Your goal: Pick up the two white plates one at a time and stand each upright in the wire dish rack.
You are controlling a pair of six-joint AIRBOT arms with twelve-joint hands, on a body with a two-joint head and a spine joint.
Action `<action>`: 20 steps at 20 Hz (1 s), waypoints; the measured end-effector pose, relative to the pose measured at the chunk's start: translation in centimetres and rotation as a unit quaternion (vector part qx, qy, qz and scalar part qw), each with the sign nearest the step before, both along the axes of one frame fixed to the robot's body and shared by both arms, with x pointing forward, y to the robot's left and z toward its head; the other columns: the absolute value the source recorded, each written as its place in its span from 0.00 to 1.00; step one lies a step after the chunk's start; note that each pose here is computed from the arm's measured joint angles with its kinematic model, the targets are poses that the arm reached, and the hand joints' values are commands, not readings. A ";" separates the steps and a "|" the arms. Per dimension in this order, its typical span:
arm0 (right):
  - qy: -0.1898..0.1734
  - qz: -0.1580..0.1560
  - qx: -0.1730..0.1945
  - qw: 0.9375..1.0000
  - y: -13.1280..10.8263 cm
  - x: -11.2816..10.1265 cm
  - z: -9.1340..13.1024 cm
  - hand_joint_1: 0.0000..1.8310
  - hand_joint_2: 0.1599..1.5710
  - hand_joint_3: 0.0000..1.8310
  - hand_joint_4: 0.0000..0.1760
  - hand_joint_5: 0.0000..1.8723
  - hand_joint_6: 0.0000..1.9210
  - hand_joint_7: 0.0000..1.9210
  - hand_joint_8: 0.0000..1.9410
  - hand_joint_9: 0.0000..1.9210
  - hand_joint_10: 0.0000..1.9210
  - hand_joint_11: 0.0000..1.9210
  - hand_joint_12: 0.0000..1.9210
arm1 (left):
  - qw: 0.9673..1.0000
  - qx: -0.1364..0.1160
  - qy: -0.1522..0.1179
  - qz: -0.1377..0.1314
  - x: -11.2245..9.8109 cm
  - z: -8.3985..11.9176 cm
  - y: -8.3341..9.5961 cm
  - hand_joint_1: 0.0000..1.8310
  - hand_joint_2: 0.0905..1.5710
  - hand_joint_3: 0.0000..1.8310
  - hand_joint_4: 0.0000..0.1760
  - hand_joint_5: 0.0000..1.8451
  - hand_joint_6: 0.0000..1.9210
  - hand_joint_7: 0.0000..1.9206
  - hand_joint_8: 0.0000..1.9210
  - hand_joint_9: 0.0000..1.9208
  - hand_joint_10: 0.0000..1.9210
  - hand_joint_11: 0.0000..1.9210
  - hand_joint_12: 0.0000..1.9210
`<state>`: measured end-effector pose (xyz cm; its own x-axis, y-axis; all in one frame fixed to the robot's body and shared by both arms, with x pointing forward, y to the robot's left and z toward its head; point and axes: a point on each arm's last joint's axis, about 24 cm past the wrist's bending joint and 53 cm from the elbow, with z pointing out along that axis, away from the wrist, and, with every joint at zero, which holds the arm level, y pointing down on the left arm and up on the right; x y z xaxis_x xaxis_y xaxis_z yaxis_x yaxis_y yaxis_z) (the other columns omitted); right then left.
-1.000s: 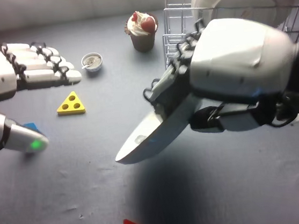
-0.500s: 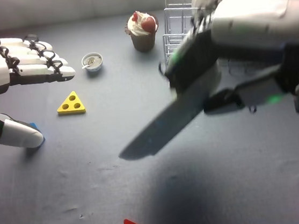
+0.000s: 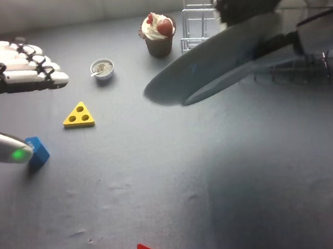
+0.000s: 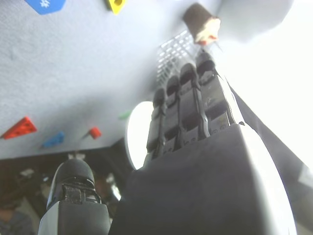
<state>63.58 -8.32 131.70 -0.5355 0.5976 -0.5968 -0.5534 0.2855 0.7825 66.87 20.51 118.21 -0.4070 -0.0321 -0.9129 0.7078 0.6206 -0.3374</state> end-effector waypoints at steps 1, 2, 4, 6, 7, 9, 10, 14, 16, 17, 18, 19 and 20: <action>0.002 -0.008 -0.004 1.000 -0.5 0.3 -0.1 0.77 0.63 0.00 0.00 0.51 0.54 0.57 0.30 0.63 0.36 0.60 0.34 | 1.000 0.011 0.001 -0.004 -0.2 -0.5 0.1 0.00 0.65 0.00 0.00 0.06 0.00 0.08 0.00 0.08 0.00 0.07 0.01; 0.007 -0.015 -0.003 1.000 -0.7 0.5 0.0 0.76 0.64 0.00 0.00 0.51 0.56 0.55 0.33 0.62 0.40 0.65 0.21 | 1.000 0.018 0.002 -0.007 -0.4 -0.8 0.2 0.00 0.65 0.00 0.00 0.07 0.00 0.08 0.00 0.08 0.00 0.08 0.01; 0.031 -0.027 0.014 0.999 -1.4 1.3 0.1 0.76 0.64 0.00 0.00 0.50 0.57 0.55 0.34 0.60 0.42 0.69 0.10 | 1.000 0.019 0.001 -0.013 -0.7 -0.6 0.4 0.00 0.65 0.00 0.00 0.07 0.00 0.08 0.00 0.08 0.00 0.08 0.01; 0.046 -0.036 0.028 0.998 -1.9 1.9 0.3 0.77 0.63 0.00 0.00 0.51 0.54 0.57 0.30 0.62 0.39 0.59 0.36 | 1.000 0.015 -0.001 -0.013 -0.9 -0.2 0.8 0.00 0.65 0.00 0.00 0.07 0.00 0.08 0.00 0.08 0.00 0.07 0.00; 0.050 -0.046 0.028 0.997 -2.4 2.5 0.5 0.81 0.63 0.00 0.00 0.50 0.53 0.56 0.29 0.60 0.35 0.57 0.56 | 1.000 0.017 -0.002 -0.016 -1.1 -0.1 0.8 0.00 0.65 0.00 0.00 0.07 0.00 0.08 0.00 0.08 0.00 0.07 0.00; 0.054 -0.059 0.028 0.996 -3.0 3.1 0.6 0.81 0.63 0.00 0.00 0.50 0.53 0.57 0.27 0.60 0.34 0.56 0.64 | 0.999 0.024 -0.003 -0.022 -1.3 -0.4 0.8 0.00 0.65 0.00 0.00 0.07 0.00 0.08 0.00 0.08 0.00 0.07 0.00; 0.058 -0.064 0.030 0.996 -3.2 3.3 0.7 0.82 0.63 0.00 0.00 0.50 0.53 0.56 0.26 0.61 0.33 0.55 0.65 | 0.999 0.026 -0.002 -0.023 -1.4 -0.5 0.8 0.00 0.65 0.00 0.00 0.07 0.00 0.08 0.00 0.08 0.00 0.08 0.01; 0.110 -0.099 0.062 0.987 -5.3 5.5 0.2 0.82 0.61 0.00 0.00 0.52 0.48 0.61 0.19 0.65 0.26 0.58 0.62 | 0.999 0.031 0.008 -0.024 -2.1 -0.9 1.9 0.00 0.65 0.00 0.00 0.07 0.00 0.09 0.00 0.09 0.00 0.08 0.01; 0.114 -0.105 0.072 0.985 -5.6 6.0 0.7 0.82 0.61 0.00 0.00 0.54 0.45 0.60 0.20 0.67 0.23 0.58 0.62 | 0.999 0.035 0.010 -0.022 -2.1 -1.0 2.4 0.00 0.65 0.00 0.00 0.07 0.00 0.09 0.00 0.09 0.00 0.08 0.01; 0.116 -0.106 0.075 0.985 -5.7 6.1 0.8 0.77 0.62 0.00 0.00 0.54 0.49 0.59 0.26 0.66 0.30 0.62 0.36 | 0.999 0.032 0.013 -0.021 -2.1 -1.0 2.6 0.00 0.65 0.00 0.00 0.07 0.00 0.08 0.00 0.08 0.00 0.08 0.01; 0.118 -0.107 0.076 0.984 -5.7 6.2 0.9 0.76 0.63 0.00 0.00 0.52 0.52 0.57 0.30 0.64 0.36 0.66 0.22 | 0.999 0.029 0.014 -0.020 -2.2 -1.0 2.6 0.00 0.65 0.00 0.00 0.07 0.00 0.08 0.00 0.09 0.00 0.09 0.01; 0.122 -0.110 0.077 0.983 -5.8 6.3 0.9 0.81 0.62 0.00 0.00 0.52 0.49 0.59 0.22 0.65 0.28 0.59 0.55 | 0.999 0.023 0.017 -0.020 -2.2 -0.8 2.6 0.00 0.66 0.00 0.00 0.07 0.00 0.08 0.00 0.09 0.00 0.09 0.01; 0.127 -0.111 0.082 0.982 -5.9 6.4 1.0 0.82 0.61 0.00 0.00 0.53 0.46 0.63 0.15 0.67 0.22 0.56 0.62 | 0.999 0.019 0.017 -0.021 -2.3 -0.7 2.5 0.00 0.65 0.00 0.00 0.07 0.00 0.09 0.01 0.09 0.00 0.09 0.01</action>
<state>69.96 -14.19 132.74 -0.4994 0.7939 -0.3467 -0.2733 0.2354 0.9327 64.60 23.06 117.47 -0.4388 0.0193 -0.8984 0.7215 0.6035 -0.3394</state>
